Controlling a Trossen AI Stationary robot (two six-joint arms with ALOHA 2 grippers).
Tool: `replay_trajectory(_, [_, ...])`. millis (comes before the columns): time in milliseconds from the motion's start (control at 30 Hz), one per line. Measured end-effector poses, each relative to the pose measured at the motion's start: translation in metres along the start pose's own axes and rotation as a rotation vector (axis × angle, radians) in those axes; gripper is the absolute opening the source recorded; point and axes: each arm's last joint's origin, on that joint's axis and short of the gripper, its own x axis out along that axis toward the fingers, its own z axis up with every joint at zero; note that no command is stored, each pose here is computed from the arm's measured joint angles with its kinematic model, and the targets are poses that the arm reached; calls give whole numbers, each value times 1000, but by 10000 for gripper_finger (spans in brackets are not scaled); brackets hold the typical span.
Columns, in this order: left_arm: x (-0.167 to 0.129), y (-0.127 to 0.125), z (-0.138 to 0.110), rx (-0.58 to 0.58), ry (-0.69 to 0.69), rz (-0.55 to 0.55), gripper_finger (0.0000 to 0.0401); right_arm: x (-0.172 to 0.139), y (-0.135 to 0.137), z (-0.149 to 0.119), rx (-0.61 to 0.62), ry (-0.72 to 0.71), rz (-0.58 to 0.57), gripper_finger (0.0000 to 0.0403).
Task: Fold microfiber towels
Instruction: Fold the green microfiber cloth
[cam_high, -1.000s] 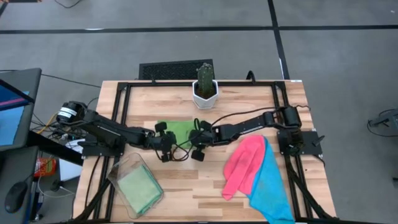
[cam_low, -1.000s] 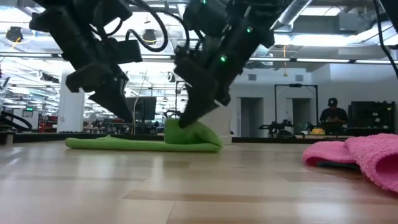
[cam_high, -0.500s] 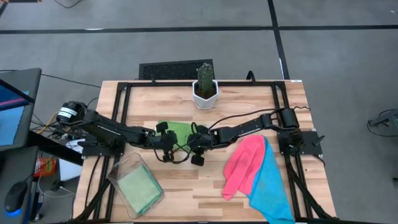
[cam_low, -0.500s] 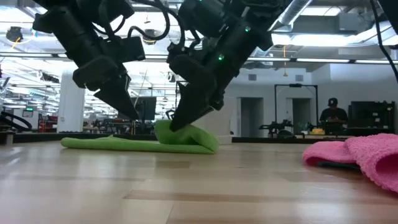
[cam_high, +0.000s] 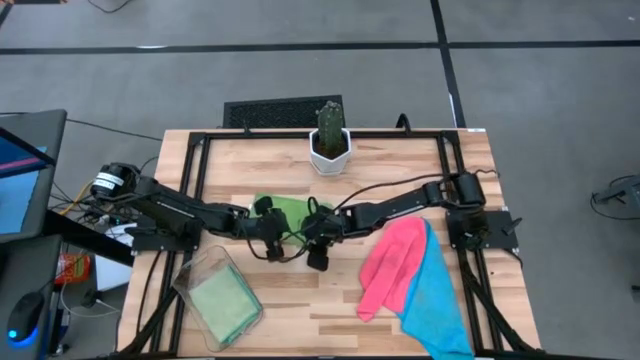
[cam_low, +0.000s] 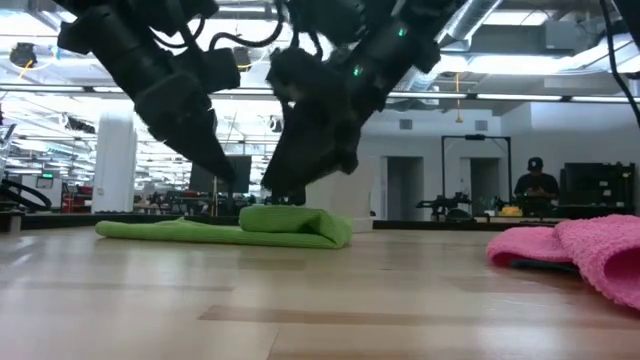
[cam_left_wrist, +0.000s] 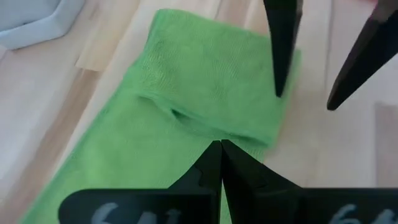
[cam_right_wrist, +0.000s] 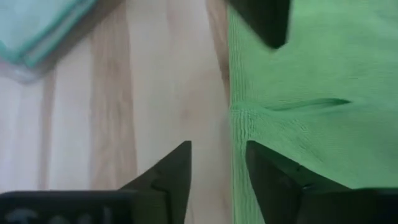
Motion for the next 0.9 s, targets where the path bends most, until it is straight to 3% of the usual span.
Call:
replay_trajectory(167, [-2,-7,11,-69,-99,-98,0,-41,14,8,-22,-27,-66,187])
replay_trajectory(300, [-3,-11,18,-109,-175,-132,0,-57,23,-6,-32,-60,-170,174])
replay_trajectory(500, [10,-18,21,-152,-223,-165,0,-21,23,-39,32,-31,-199,158])
replay_trajectory(667, [41,-27,6,-173,-148,-210,0,5,20,-48,69,-30,-193,150])
replay_trajectory(900, [63,-22,-7,-170,-51,-156,0,15,17,-60,88,39,-206,143])
